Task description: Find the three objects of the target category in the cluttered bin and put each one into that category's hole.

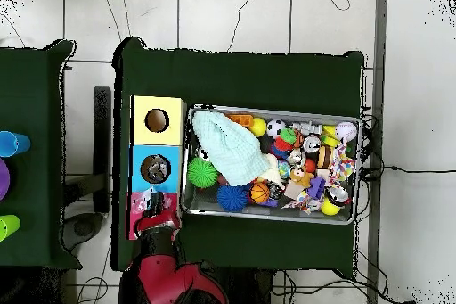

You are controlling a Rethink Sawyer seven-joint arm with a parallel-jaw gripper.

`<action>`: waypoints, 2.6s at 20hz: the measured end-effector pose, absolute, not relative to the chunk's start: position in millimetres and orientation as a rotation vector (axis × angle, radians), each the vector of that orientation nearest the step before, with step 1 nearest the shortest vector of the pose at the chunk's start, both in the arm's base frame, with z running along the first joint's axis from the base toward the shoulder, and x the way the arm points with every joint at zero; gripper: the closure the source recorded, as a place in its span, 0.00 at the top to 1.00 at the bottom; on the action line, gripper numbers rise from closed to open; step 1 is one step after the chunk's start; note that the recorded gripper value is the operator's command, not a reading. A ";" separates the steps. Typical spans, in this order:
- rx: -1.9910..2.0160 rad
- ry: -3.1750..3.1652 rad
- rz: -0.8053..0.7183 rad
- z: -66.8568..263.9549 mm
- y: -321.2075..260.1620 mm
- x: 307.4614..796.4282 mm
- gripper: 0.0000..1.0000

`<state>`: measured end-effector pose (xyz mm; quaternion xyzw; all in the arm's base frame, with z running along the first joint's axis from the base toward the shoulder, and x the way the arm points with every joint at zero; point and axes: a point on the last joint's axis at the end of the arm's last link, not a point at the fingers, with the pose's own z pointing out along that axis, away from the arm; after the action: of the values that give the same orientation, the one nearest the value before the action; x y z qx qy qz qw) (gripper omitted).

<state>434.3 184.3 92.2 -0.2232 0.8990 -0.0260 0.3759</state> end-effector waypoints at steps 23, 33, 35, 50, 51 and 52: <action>-0.481 2.245 -0.067 147.6 186.9 465.3 0.00; -0.529 2.428 -0.100 129.4 169.2 450.3 0.00; -0.568 2.461 -0.104 124.8 165.9 441.3 0.00; -0.642 2.415 -0.087 149.2 159.6 420.3 0.00; -0.645 2.416 -0.087 148.7 160.5 419.6 0.00; -0.655 2.420 -0.085 146.5 162.7 417.1 0.00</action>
<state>417.1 162.7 146.5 -0.2481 0.9168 -0.0323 0.3114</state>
